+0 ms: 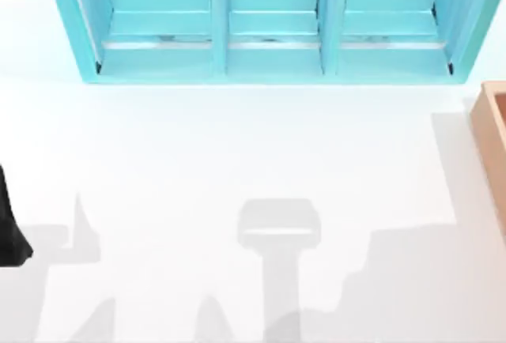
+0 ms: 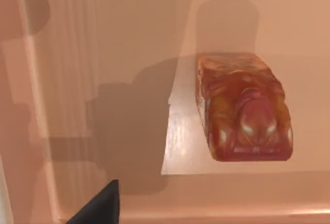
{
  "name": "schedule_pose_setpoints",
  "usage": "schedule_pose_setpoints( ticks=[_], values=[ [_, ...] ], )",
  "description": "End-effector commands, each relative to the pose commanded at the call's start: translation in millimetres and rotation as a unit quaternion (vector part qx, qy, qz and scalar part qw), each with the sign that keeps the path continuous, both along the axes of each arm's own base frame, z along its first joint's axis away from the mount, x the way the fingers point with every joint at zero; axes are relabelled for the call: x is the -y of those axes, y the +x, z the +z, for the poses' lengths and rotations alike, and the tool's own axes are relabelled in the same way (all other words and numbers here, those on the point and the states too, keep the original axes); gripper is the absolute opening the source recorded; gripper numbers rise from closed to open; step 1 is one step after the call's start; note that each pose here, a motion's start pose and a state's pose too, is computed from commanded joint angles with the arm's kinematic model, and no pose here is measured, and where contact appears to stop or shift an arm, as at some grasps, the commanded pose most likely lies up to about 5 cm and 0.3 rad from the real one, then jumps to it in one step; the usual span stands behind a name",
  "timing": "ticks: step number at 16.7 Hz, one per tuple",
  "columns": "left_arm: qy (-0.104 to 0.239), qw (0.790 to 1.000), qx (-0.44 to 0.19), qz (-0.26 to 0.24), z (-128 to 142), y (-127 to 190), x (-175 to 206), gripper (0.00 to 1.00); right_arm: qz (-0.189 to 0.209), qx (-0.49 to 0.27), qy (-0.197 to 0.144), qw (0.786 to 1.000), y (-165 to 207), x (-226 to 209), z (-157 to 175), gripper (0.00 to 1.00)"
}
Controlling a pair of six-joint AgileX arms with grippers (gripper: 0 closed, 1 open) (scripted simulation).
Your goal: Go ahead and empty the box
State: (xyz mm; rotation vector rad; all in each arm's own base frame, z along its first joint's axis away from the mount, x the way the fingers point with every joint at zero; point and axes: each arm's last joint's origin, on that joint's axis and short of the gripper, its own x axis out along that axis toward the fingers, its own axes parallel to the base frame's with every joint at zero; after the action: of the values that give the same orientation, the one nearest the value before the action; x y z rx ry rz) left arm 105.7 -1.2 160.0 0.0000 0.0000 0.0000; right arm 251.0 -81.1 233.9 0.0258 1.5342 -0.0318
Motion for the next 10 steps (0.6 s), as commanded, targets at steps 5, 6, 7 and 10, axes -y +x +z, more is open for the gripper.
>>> schedule_pose_setpoints(
  ticks=[5, 6, 7, 10],
  values=[
    [0.0, 1.0, 0.0, 0.0, 0, 0, 0, 1.0, 0.002, -0.019, 0.008, 1.0, 7, 4, -2, 1.0],
    [0.0, 1.0, 0.0, 0.0, 0, 0, 0, 1.0, 0.002, -0.019, 0.008, 1.0, 7, 4, -2, 1.0],
    [0.0, 1.0, 0.0, 0.0, 0, 0, 0, 1.0, 0.004, -0.017, 0.007, 1.0, 7, 3, -2, 1.0],
    [0.0, 1.0, 0.0, 0.0, 0, 0, 0, 1.0, 0.003, -0.018, 0.007, 1.0, 9, 6, -11, 1.0]
  ],
)
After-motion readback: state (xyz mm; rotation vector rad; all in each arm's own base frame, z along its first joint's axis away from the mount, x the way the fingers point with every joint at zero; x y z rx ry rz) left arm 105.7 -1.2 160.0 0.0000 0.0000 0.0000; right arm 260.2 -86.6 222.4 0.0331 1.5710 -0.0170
